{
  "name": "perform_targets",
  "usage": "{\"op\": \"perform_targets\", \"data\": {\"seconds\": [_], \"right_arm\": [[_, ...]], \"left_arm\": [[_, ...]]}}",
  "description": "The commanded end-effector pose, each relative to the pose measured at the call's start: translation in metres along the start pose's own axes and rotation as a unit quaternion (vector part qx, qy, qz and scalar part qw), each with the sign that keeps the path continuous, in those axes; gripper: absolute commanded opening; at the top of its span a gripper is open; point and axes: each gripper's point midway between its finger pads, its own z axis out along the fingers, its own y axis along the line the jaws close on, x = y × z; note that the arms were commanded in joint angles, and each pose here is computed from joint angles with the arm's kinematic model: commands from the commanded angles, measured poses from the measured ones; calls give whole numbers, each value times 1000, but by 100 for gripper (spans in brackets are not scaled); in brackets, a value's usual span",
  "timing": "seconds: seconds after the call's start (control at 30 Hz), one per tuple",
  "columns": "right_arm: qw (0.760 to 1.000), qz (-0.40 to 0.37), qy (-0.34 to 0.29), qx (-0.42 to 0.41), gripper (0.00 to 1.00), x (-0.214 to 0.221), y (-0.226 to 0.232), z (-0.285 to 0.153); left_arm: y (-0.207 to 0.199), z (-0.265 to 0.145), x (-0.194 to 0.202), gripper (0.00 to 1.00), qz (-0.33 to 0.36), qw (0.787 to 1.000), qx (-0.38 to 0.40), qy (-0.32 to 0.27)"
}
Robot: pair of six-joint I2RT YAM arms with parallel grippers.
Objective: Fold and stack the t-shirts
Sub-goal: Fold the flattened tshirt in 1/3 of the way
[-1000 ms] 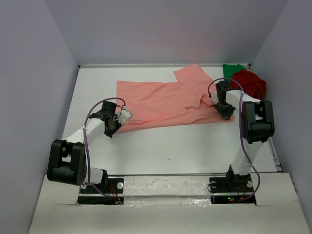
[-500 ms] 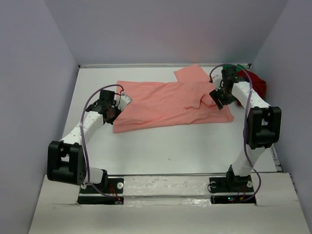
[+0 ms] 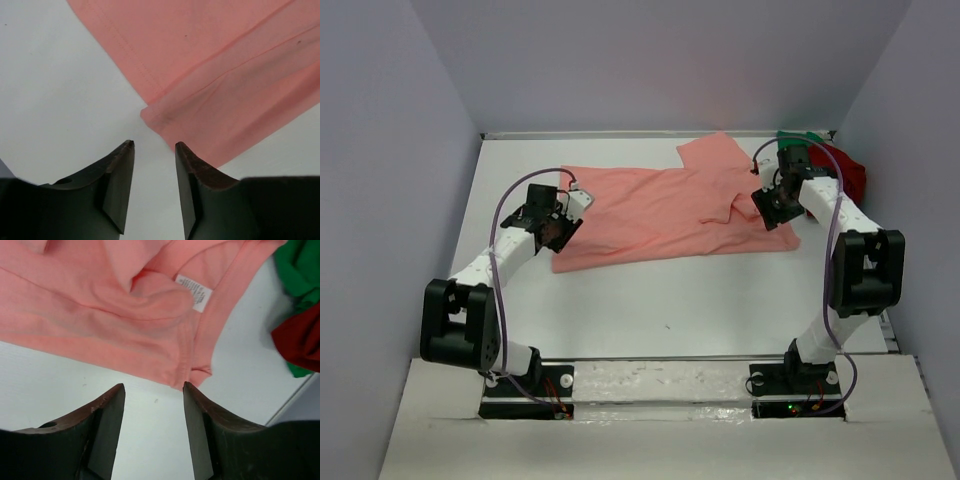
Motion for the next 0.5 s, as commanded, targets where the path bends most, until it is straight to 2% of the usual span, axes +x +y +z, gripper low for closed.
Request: {"op": "perform_targets", "data": {"seconds": [0.0,0.1,0.47], "right_arm": [[997,24,-72,-10,51,-18,6,-15],[997,21,-69,-8,50,-13,7,-11],[998,24,-53,-18,49,-11,9,-3]], "left_arm": [[-11,7,-9,52,-5,999,29,-33],[-16,9,-7,58,-4,998,40,-37],[-31,16,-12,58,-17,995,77,-55]]}}
